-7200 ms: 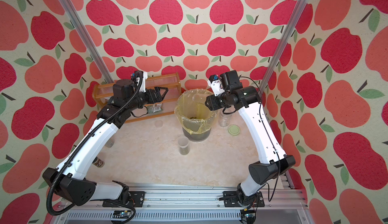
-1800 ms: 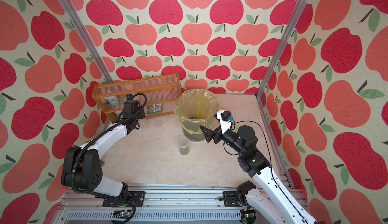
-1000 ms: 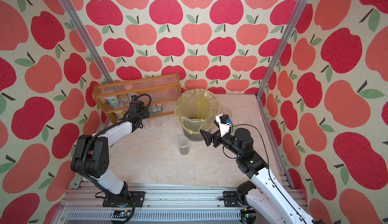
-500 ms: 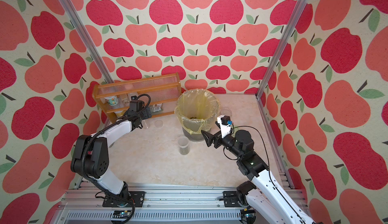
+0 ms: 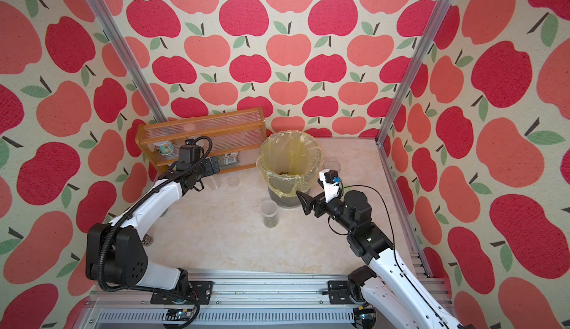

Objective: Empty moldy mung beans from jars
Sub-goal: Place the jar at the center of the board, then pick up the jar from the center of the board.

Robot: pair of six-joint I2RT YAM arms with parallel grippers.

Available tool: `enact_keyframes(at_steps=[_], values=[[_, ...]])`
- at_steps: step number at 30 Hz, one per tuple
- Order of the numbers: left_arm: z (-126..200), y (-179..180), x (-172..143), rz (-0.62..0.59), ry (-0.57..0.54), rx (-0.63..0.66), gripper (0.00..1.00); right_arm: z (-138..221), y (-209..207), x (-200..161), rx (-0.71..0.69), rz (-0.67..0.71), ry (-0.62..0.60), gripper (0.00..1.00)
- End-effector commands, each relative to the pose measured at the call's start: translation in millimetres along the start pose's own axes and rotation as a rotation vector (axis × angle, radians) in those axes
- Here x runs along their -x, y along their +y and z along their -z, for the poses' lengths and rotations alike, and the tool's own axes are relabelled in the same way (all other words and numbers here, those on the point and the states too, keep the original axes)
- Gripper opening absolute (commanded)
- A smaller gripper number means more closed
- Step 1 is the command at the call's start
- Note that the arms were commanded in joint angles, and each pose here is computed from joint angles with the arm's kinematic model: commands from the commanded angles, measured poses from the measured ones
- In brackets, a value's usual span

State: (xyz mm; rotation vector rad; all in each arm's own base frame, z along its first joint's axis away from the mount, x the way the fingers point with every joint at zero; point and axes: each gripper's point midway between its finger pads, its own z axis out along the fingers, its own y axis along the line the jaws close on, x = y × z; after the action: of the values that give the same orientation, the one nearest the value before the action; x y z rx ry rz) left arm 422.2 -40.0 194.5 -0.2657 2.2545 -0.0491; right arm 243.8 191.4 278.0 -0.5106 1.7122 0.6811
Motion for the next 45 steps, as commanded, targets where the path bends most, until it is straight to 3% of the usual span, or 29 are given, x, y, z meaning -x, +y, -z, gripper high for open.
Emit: enact_keyframes(at_steps=[1,7,14,18,28,32,45], values=[[34,-24,-6,-0.047,0.080,-0.131,1.00,1,-14,-10,-0.068,0.008,0.019,0.99],[91,-74,-4,-0.160,0.036,-0.332,1.00,4,-27,-18,-0.121,-0.002,0.009,0.99],[133,-157,-40,-0.380,-0.015,-0.546,0.98,8,-33,-19,-0.132,0.002,0.003,0.99],[130,-183,-72,-0.481,-0.021,-0.572,0.97,14,-37,-16,-0.146,0.002,-0.006,0.99],[127,-219,-118,-0.474,-0.084,-0.670,0.97,19,-44,-16,-0.170,-0.010,-0.002,0.99],[121,-223,-134,-0.498,-0.128,-0.654,0.97,19,-44,-17,-0.170,-0.025,-0.003,0.99],[98,-221,-173,-0.492,-0.090,-0.636,0.98,18,-48,-23,-0.189,-0.063,0.012,0.99]])
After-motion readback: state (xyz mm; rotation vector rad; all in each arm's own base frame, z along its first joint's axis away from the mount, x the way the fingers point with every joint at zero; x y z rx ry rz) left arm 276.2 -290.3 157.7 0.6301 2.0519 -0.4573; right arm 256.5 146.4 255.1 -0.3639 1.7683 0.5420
